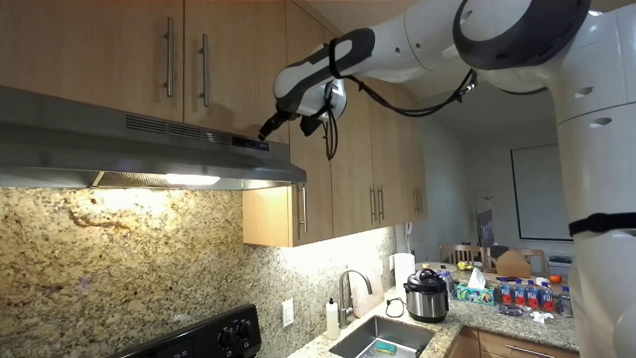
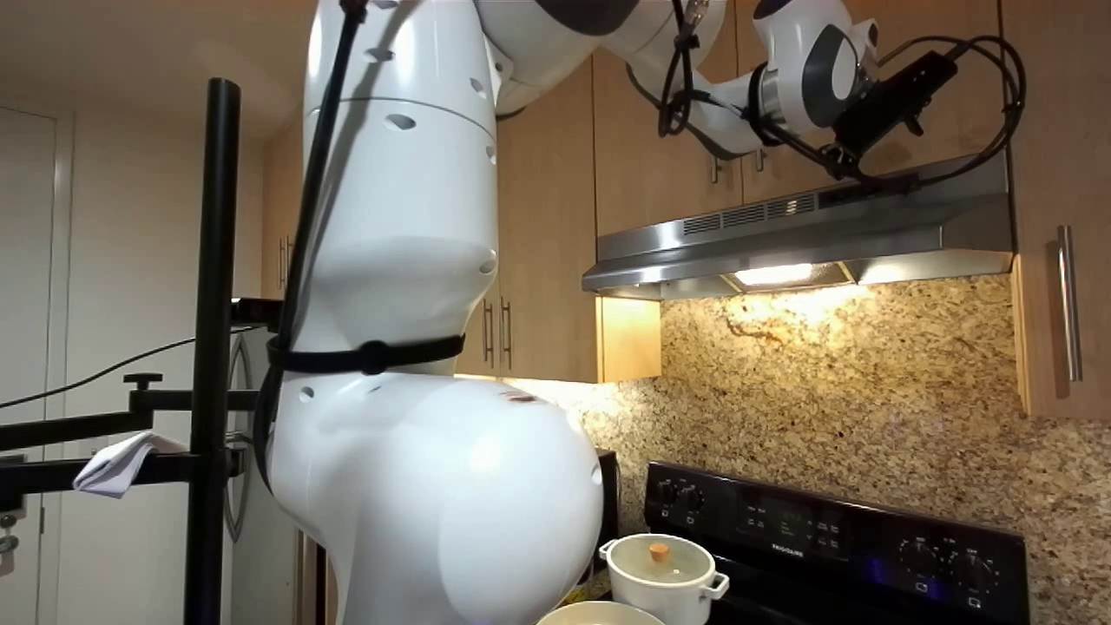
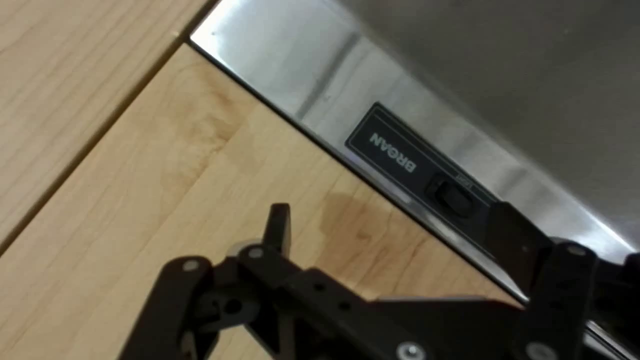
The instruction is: Turn off the stove hood light
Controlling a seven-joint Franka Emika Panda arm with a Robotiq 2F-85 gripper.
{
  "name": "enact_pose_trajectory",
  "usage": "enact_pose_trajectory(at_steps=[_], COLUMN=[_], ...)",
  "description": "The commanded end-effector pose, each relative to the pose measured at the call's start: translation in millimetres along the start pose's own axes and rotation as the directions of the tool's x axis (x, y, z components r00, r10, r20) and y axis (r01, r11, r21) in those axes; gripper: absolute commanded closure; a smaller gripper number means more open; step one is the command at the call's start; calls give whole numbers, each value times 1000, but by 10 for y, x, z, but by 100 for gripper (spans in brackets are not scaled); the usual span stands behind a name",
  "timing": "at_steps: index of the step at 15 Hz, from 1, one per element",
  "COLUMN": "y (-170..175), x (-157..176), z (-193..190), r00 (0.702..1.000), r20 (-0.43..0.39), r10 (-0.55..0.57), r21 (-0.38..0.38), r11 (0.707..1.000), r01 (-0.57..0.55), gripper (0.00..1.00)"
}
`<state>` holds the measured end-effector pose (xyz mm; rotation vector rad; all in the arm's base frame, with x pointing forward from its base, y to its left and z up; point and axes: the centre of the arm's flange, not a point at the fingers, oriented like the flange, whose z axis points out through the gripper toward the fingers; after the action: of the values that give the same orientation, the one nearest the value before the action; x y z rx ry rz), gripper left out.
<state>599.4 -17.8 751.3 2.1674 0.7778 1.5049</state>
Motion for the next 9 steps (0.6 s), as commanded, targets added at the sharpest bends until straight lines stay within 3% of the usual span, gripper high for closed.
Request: enact_pose_trajectory(at_steps=[1, 9], y=[201, 253], x=[62, 92], z=[317, 684], r00=[1000, 999], r20=[0, 39], r10=[4, -1], r21=[-4, -7], r11=[1000, 1000], r01=[-4, 1], gripper=[0, 0])
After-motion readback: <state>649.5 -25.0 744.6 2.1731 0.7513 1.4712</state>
